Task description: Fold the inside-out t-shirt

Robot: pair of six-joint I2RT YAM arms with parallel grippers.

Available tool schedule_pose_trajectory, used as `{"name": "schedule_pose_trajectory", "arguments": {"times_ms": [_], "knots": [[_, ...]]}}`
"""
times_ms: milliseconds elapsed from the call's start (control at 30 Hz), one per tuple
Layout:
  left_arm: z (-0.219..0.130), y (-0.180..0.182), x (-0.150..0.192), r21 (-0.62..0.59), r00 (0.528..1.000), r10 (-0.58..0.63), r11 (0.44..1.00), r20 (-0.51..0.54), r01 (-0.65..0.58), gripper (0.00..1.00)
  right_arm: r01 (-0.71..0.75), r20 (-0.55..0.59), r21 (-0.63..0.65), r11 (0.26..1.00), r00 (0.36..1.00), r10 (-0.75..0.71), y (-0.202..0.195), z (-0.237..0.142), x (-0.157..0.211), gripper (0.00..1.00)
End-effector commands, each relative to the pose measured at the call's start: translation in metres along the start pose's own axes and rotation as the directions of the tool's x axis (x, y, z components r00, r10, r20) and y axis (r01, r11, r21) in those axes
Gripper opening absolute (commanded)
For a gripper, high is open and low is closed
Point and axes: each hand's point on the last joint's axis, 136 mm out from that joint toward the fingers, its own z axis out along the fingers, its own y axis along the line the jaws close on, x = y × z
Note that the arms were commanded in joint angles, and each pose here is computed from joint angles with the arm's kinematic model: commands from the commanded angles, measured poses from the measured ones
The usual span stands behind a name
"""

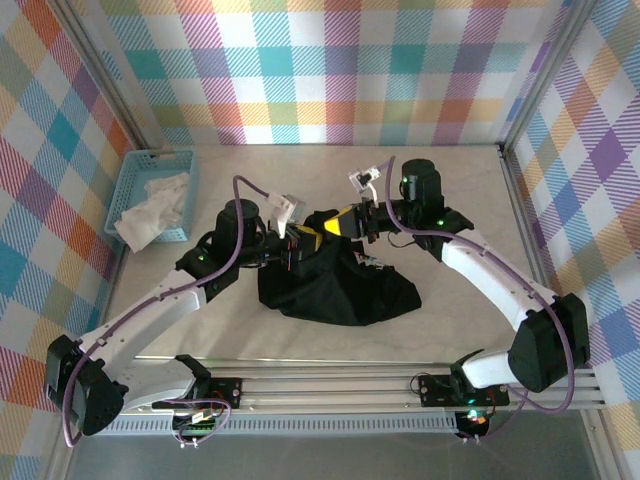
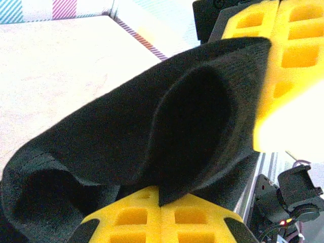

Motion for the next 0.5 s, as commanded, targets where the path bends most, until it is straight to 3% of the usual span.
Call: {"name": "schedule_pose_trajectory", "arguments": {"times_ms": [0,300,467], "knots": [[-0.015,-0.009,-0.025,-0.009,0.997,0.041,0.999,0.067,-0.041,0.00,0.085,0.013,0.014,0.996,0.996,-0.085,0.016,-0.007,-0.013,0.00],[-0.031,-0.025,-0.034,0.026,0.996,0.004,1.000,0.094,-0.006,0.00,0.044,0.002,0.123,0.991,0.999,-0.044,-0.003,-0.008,-0.016,0.03],[-0.032,-0.042,-0.035,0.080,0.998,-0.020,0.997,0.065,0.015,0.00,-0.032,0.015,0.324,0.946,0.999,0.028,-0.035,-0.016,-0.021,0.22]]}}
